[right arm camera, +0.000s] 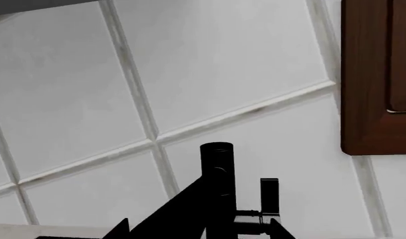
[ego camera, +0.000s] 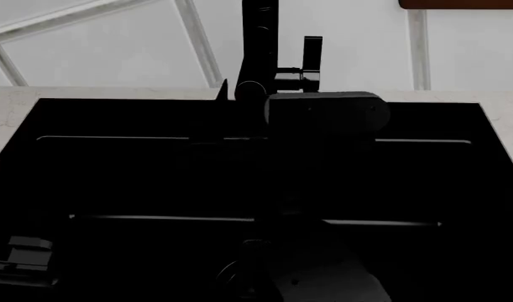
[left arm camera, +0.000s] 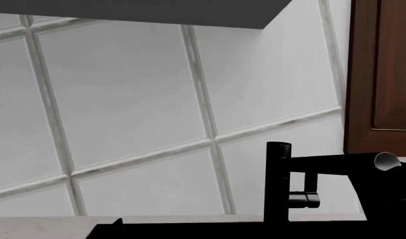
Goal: Turn the sink spout to the right.
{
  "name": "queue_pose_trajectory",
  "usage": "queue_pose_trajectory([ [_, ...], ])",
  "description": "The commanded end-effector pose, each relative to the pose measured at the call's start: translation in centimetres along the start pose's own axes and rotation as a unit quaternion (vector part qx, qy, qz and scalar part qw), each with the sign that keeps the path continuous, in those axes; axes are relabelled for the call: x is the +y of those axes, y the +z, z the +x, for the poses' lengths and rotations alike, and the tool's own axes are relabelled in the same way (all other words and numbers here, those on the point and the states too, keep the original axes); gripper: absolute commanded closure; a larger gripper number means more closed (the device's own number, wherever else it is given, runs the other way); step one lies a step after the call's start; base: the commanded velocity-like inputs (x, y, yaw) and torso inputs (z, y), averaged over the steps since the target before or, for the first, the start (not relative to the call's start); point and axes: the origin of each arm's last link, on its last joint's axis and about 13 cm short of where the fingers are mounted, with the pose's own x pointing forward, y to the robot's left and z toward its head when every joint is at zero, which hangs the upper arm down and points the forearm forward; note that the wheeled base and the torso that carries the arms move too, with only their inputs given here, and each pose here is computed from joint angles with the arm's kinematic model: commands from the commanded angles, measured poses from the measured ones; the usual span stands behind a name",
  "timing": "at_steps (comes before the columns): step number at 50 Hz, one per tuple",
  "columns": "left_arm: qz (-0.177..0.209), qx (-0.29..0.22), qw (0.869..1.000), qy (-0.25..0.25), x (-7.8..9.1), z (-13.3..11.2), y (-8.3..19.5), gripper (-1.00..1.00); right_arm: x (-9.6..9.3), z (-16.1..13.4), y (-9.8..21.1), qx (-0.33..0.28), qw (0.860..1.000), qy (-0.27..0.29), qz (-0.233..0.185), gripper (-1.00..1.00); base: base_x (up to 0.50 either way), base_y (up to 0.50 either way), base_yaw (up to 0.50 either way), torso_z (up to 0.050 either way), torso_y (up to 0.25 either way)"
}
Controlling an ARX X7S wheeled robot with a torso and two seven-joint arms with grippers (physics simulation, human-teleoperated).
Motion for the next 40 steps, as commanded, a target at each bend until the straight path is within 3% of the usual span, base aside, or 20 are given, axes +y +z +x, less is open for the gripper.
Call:
queue_pose_trajectory([
  [1, 0.0, 0.001, 1.0, -0.002, 0.0, 0.0, 0.0, -1.0, -0.6, 0.1, 0.2, -0.005, 1.0, -0.014, -0.001, -1.0, 0.0, 0.0, 0.0, 0.0, 0.0],
  [40, 0.007, 0.012, 1.0, -0.013, -0.1, 0.0, -0.3, -1.0, -2.4, -0.3, 0.9, -0.014, 0.998, -0.055, -0.001, -1.0, 0.0, 0.0, 0.0, 0.0, 0.0],
])
